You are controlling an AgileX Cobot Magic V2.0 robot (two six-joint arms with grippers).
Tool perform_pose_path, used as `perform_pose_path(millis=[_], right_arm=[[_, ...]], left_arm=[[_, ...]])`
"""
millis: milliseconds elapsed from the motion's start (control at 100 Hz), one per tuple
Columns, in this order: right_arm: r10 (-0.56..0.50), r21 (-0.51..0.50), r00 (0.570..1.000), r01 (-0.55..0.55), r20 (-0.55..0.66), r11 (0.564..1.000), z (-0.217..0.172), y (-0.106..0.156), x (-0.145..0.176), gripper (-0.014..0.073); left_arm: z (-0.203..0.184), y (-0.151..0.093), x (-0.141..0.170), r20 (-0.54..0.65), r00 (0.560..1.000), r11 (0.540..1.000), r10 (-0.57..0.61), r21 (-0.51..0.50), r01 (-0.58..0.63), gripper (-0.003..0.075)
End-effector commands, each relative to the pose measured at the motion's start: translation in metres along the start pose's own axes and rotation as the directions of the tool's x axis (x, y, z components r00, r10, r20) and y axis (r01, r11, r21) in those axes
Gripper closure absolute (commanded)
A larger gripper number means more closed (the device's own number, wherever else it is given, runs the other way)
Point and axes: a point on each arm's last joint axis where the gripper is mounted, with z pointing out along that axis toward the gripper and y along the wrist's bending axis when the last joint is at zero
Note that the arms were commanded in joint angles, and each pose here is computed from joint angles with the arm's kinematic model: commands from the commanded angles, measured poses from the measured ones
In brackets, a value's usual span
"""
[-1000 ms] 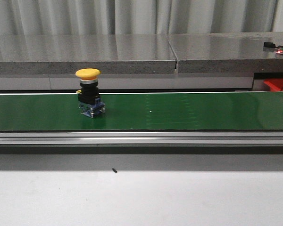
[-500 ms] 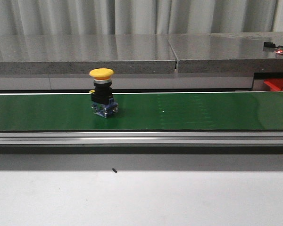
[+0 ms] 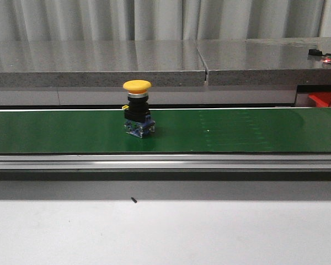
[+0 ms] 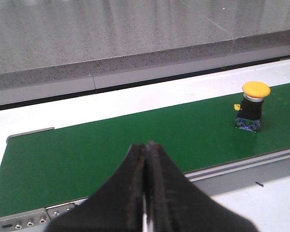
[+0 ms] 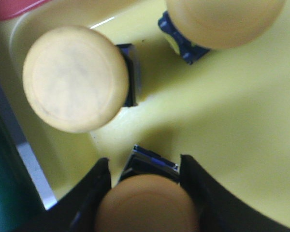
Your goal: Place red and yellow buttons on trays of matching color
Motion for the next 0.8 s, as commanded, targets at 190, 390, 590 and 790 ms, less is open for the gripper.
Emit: perform_pose_path(millis=[190, 390, 590, 790], right_arm=[[0.003, -0.008, 0.998, -0.002, 0.06, 1.0, -0.014, 0.002, -0.007, 0.0232], [0.003, -0.009, 0.998, -0.002, 0.055, 1.0, -0.014, 0.002, -0.006, 0.0054], [0.002, -0.008, 0.998, -0.002, 0.065, 1.0, -0.016, 0.002, -0.007, -0.0008], [-0.003, -0.008, 0.992, 0.005, 0.127, 1.0, -0.031, 0.004, -0.008, -0.0008]], left_arm=[[-0.002, 0.002, -0.013, 0.074, 0.997, 1.0, -0.016, -0.023, 0.018, 0.0741], [-0.002, 0.002, -0.013, 0.074, 0.997, 1.0, -0.016, -0.023, 0.018, 0.0741], [-0.002, 0.002, -0.013, 0.074, 0.997, 1.0, -0.016, -0.023, 0.018, 0.0741], [-0.002, 0.002, -0.013, 0.074, 0.997, 1.0, -0.016, -0.023, 0.018, 0.0741]])
